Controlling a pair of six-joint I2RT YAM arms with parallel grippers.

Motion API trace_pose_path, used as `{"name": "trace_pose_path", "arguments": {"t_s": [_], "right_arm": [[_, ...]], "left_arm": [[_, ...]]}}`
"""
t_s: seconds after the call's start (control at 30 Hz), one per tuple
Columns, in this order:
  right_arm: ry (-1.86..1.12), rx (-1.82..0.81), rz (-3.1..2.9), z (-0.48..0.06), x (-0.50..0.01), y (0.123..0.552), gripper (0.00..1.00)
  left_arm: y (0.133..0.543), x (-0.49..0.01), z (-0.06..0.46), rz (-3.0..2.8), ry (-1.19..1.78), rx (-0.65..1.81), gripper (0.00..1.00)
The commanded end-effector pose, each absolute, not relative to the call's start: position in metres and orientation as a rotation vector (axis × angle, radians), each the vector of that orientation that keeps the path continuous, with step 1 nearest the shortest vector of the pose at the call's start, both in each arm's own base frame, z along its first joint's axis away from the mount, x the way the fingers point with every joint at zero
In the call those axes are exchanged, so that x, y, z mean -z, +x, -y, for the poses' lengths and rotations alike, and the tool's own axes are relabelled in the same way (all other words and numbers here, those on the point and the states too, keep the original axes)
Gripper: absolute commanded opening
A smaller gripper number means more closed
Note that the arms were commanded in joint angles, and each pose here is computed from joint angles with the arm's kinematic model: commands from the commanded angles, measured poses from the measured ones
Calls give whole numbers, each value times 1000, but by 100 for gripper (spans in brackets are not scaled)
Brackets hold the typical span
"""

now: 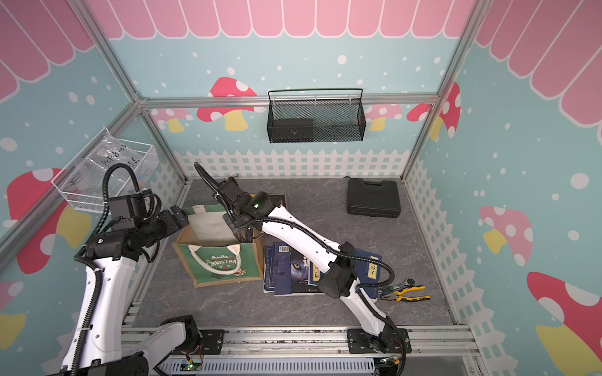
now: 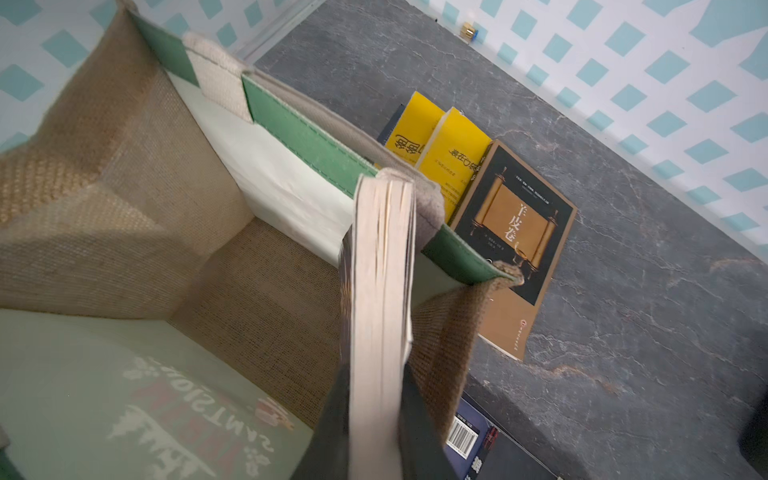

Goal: Put the books into the canvas bag
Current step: Adjust the canvas bag at the center of the board.

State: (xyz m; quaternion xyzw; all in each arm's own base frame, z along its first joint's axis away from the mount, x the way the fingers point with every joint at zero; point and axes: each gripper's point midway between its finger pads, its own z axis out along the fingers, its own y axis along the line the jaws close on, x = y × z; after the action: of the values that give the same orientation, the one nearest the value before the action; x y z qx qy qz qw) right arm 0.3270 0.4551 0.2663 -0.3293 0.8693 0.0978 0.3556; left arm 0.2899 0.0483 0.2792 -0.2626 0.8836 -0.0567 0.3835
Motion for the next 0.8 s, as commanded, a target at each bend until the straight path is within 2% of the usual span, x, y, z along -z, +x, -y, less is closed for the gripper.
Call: {"name": "trace_pose_path", "arguments": {"t_s": [0.0, 0.17, 0.4, 0.53, 0.63, 0.77], "right_arm": [[-769, -192, -2263, -451, -258, 339, 0], [-745, -310, -2306, -471, -244, 331, 0], [-797, -510, -2205, -509, -255, 329, 0], [-1021, -714, -2047, -549, -264, 312, 0], [-1242, -912, -1888, -576, -268, 284, 0], [-1450, -1102, -1720, -590, -270, 250, 0]], "left_arm": [[293, -274, -53, -2245, -683, 100, 96], [296, -266, -57, -2245, -702, 76, 95], [313, -253, -59, -2310, -688, 66, 91], [324, -258, -66, -2313, -688, 24, 90], [323, -263, -75, -2315, -710, -38, 81], [310, -275, -82, -2263, -751, -75, 83]]}}
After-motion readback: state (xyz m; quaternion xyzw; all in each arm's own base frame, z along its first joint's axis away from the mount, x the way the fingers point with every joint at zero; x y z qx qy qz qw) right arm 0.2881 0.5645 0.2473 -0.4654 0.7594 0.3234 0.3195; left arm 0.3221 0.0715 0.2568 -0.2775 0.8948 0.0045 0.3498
